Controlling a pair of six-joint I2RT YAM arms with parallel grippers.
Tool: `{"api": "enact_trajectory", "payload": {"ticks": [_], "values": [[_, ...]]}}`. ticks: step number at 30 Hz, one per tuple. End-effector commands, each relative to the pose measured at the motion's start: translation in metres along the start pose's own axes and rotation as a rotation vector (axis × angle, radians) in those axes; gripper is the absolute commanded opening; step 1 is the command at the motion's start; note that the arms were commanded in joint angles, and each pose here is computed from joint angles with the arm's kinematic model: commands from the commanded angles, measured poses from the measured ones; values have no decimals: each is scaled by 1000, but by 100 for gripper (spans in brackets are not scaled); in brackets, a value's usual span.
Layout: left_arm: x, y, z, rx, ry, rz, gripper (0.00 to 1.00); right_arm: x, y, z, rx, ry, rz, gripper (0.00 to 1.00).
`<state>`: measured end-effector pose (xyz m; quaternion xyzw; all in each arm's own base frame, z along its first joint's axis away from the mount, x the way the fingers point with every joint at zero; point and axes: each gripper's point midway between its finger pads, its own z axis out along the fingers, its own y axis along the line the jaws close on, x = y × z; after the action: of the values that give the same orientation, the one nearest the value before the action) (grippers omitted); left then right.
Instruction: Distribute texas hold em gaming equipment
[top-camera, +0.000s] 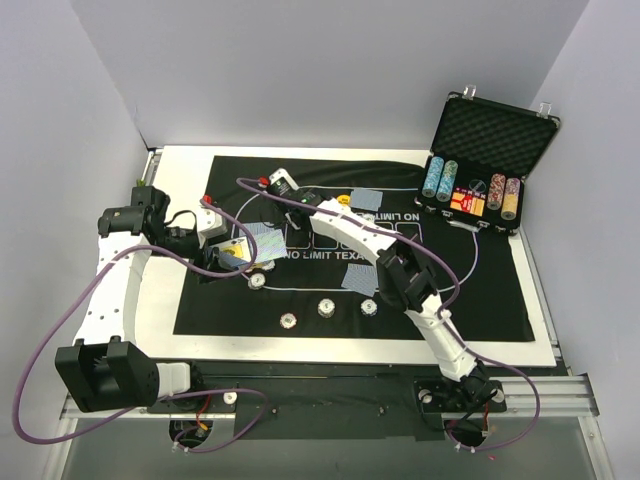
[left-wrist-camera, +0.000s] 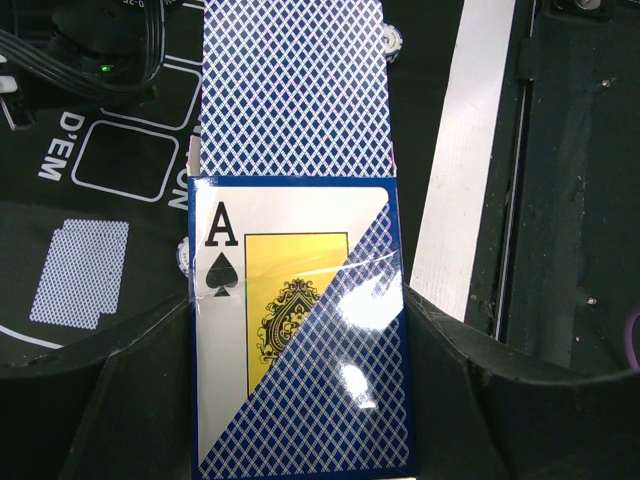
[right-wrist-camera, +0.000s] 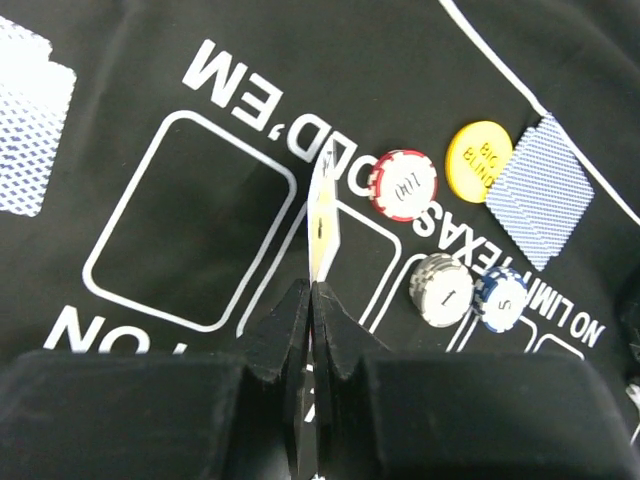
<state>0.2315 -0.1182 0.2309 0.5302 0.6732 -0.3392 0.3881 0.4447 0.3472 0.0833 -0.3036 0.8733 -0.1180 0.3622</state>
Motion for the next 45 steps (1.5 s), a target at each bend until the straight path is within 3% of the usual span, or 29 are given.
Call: {"api": "enact_trajectory", "payload": {"ticks": [1, 10, 19, 29, 41, 45], "values": [[-13, -47, -8, 98, -25, -192, 0, 3, 18, -5, -80, 17, -4, 0], [-16, -42, -9, 90, -24, -184, 0, 29, 67, -2, -162, 73, -32, 0], [-16, -42, -10, 90, -21, -190, 0, 57, 80, 6, -183, 133, -42, 5], [-14, -42, -8, 95, -24, -191, 0, 64, 81, 5, -215, 137, -21, 39], [-15, -44, -9, 94, -25, -181, 0, 32, 57, -27, -324, 79, 149, 48], [-15, -44, -8, 97, -29, -179, 0, 27, 39, -44, -381, 60, 278, 53]]}}
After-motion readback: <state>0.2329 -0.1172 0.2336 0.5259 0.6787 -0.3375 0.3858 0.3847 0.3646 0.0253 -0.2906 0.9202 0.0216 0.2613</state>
